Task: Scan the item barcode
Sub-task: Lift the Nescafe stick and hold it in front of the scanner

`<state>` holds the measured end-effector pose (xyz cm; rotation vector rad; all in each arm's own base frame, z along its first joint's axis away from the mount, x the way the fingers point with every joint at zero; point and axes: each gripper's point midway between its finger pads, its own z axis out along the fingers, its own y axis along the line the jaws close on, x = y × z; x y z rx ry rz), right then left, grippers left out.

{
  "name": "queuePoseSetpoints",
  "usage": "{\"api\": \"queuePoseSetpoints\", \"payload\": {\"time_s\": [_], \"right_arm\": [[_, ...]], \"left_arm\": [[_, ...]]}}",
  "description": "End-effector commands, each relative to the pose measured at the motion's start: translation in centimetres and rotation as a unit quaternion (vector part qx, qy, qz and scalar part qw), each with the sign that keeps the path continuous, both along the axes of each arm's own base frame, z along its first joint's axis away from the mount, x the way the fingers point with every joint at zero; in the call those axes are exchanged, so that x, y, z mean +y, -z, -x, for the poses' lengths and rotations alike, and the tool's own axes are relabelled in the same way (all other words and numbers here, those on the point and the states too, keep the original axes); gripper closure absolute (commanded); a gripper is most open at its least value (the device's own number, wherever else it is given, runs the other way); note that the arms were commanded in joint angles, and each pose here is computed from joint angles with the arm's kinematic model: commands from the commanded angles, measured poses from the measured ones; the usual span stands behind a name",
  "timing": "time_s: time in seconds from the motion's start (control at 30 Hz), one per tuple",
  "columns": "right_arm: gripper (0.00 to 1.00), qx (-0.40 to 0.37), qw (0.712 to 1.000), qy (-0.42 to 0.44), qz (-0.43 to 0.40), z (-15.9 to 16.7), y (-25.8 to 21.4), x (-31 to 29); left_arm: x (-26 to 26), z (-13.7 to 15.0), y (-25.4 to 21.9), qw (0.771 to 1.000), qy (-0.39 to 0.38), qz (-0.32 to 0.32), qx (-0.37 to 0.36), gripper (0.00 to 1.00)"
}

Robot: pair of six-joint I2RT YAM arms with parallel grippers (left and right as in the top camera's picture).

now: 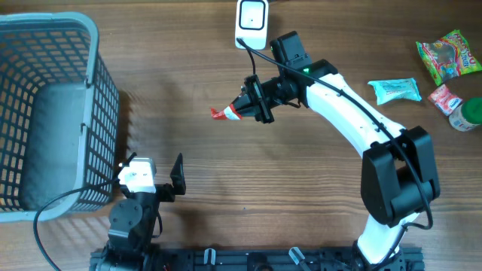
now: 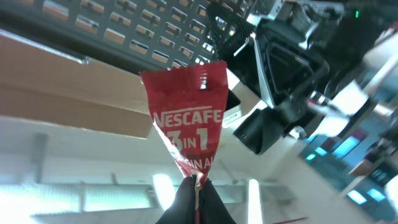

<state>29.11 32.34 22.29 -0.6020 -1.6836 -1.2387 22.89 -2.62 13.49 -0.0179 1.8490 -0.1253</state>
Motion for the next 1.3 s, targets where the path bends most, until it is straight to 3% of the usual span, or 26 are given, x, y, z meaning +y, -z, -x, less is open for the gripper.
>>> {"api": "queuePoseSetpoints", "payload": {"time_s": [0.0, 0.03, 0.07, 0.17, 0.23, 0.37, 0.9, 0.93, 1.0, 1.07, 1.1, 1.13, 1.2, 1.27], "right_arm": [[0.96, 0.097, 0.989, 0.068, 0.092, -2.8, 1.5, -1.1], [0.96, 0.136, 0.966, 0.136, 0.174, -4.6, 4.2, -2.3], [0.95, 0.133, 0.956, 0.168, 0.201, -5.8, 5.2, -3.1], [0.95, 0.138, 0.943, 0.205, 0.225, -7.2, 6.2, -4.6], [0.95, 0.158, 0.932, 0.219, 0.242, -7.4, 6.8, -5.7], [0.95, 0.232, 0.884, 0.244, 0.323, -6.1, 9.3, -7.7], [0.95, 0.321, 0.911, 0.159, 0.205, -4.2, 4.3, -6.7], [0.95, 0.306, 0.917, 0.157, 0.201, -4.2, 4.3, -6.6], [0.95, 0.189, 0.948, 0.165, 0.193, -5.3, 5.1, -6.7], [0.95, 0.009, 0.962, 0.199, 0.188, -8.9, 6.0, -6.7], [0.96, -0.124, 0.957, 0.205, 0.161, -11.0, 5.4, -6.6], [0.95, -0.189, 0.946, 0.22, 0.146, -12.8, 4.6, -6.4], [0.95, -0.305, 0.9, 0.278, 0.141, -16.9, 2.9, -6.3], [0.96, -0.351, 0.868, 0.317, 0.15, -19.1, 2.0, -6.5]], "left_arm": [[0.3, 0.0, -0.1, 1.0, -0.007, -0.008, -0.004, 0.0], [0.3, 0.0, -0.1, 1.0, -0.007, -0.009, -0.004, 0.0], [0.3, 0.0, -0.1, 1.0, -0.007, -0.009, -0.004, 0.0], [0.3, 0.0, -0.1, 1.0, -0.007, -0.009, -0.004, 0.0], [0.3, 0.0, -0.1, 1.0, -0.007, -0.009, -0.004, 0.0], [0.3, 0.0, -0.1, 1.0, -0.007, -0.009, -0.004, 0.0], [0.3, 0.0, -0.1, 1.0, -0.007, -0.009, -0.004, 0.0], [0.3, 0.0, -0.1, 1.0, -0.007, -0.009, -0.004, 0.0], [0.3, 0.0, -0.1, 1.0, -0.007, -0.009, -0.004, 0.0], [0.3, 0.0, -0.1, 1.0, -0.007, -0.009, -0.004, 0.0], [0.3, 0.0, -0.1, 1.0, -0.007, -0.009, -0.004, 0.0], [0.3, 0.0, -0.1, 1.0, -0.007, -0.009, -0.004, 0.0], [0.3, 0.0, -0.1, 1.0, -0.007, -0.009, -0.004, 0.0], [0.3, 0.0, -0.1, 1.0, -0.007, -0.009, -0.004, 0.0]]}}
